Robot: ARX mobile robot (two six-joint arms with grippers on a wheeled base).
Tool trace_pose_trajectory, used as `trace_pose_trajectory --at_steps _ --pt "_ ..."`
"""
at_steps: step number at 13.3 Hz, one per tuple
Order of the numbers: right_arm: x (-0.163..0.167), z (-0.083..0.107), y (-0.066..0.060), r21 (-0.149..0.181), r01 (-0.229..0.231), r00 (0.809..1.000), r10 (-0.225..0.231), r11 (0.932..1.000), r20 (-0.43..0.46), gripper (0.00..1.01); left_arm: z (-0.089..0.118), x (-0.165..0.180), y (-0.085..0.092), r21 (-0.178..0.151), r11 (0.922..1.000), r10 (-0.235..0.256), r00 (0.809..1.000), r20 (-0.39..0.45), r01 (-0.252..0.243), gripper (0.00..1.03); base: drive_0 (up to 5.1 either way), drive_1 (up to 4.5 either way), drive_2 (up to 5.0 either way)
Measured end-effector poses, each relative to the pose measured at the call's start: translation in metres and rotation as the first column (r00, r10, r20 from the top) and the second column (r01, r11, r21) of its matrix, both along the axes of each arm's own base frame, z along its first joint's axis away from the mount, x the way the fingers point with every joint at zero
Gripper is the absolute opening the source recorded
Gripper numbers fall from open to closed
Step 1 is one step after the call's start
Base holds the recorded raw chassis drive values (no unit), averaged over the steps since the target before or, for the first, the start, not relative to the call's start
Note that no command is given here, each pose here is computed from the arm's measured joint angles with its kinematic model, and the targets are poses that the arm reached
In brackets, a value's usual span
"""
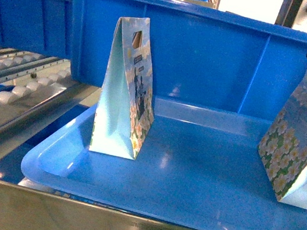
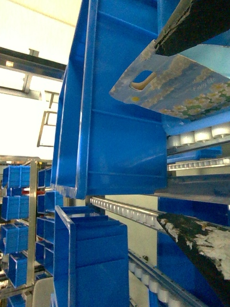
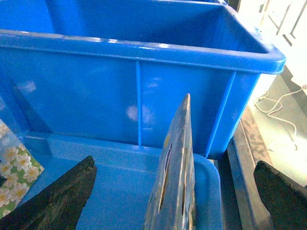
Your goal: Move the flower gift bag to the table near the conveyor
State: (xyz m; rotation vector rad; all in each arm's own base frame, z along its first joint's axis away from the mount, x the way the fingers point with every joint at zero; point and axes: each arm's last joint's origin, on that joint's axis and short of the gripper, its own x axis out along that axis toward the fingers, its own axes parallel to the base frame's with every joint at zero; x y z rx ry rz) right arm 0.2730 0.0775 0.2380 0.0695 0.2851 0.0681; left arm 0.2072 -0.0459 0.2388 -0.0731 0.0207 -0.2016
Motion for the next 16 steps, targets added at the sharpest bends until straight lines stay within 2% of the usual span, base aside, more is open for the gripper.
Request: trace_pose_trajectory --at_steps 3,7,9,11,16 --pt "0.008 -0.013 0.003 -0.015 0.003 0.999 -0.003 0.9999 -0.038 0.98 0.0 0.0 0.0 0.0 1.0 0.0 1.0 0.0 0.0 0.98 0.0 0.0 0.0" --pt "0.02 -0.034 0.004 -0.085 0.019 0.997 -0.025 0.9962 -0.067 0.98 0.0 0.0 0.0 0.0 1.0 0.0 1.0 0.0 0.0 0.98 0.0 0.0 0.0" --pt "0.023 -0.036 0.001 -0.089 0.032 0.998 -0.037 0.9956 -0.06 0.96 0.0 0.0 0.0 0.0 1.0 0.0 1.0 0.0 0.0 0.98 0.0 0.0 0.0" --pt "0.024 -0.034 0.001 -0.09 0.039 0.998 -0.043 0.9952 -0.035 0.74 0.0 0.0 0.0 0.0 1.0 0.0 1.0 0.0 0.0 0.98 0.0 0.0 0.0" --pt "0.02 -0.034 0.004 -0.086 0.026 0.999 -0.028 0.996 -0.025 0.16 0.0 0.0 0.0 0.0 1.0 0.0 1.0 0.0 0.0 0.98 0.0 0.0 0.0"
